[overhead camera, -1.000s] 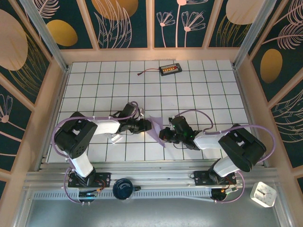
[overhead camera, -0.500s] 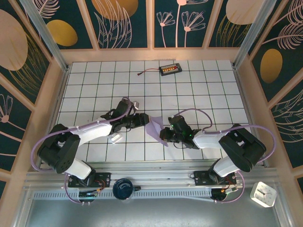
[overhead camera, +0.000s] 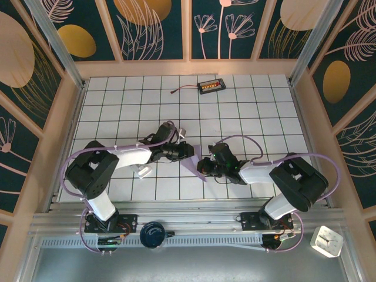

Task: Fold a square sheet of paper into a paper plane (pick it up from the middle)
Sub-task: Fourth fold the wing at the center of the table.

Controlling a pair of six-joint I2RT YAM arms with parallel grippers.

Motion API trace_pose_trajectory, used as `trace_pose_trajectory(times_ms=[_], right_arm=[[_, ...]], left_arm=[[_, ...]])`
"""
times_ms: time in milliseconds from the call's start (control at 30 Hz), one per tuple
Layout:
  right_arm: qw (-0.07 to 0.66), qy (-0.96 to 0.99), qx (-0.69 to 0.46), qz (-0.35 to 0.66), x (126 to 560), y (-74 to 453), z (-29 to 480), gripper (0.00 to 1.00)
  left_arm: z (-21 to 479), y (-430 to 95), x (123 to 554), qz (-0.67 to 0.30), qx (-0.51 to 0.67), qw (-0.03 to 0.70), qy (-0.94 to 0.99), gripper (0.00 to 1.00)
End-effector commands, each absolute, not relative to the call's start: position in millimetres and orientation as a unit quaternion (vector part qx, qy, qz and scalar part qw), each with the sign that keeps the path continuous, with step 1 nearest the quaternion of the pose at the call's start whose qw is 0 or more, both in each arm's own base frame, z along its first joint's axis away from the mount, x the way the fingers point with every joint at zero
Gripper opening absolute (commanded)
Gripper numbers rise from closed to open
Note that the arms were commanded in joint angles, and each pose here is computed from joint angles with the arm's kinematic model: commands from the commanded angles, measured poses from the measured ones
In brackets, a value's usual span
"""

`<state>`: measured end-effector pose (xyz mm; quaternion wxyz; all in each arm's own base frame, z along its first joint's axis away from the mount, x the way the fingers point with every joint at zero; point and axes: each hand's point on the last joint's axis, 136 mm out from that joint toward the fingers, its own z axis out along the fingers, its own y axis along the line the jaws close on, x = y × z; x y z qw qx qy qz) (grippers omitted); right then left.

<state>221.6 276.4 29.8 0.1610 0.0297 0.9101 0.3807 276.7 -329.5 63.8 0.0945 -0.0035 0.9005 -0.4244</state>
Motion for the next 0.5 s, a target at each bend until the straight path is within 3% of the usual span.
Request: trace_pose_trajectory(times_ms=[0,467], right_arm=[[0.151,0.908,0.038,0.388,220,275,25,0.05],[0.15,0.912,0.039,0.38,219,271,18,0.09]], left_arm=[[74,-343,283,-0.455,0.002,0.092,0.886,0.18],[44,-343,289,-0.431,-0.006,0.082,0.899,0.15]])
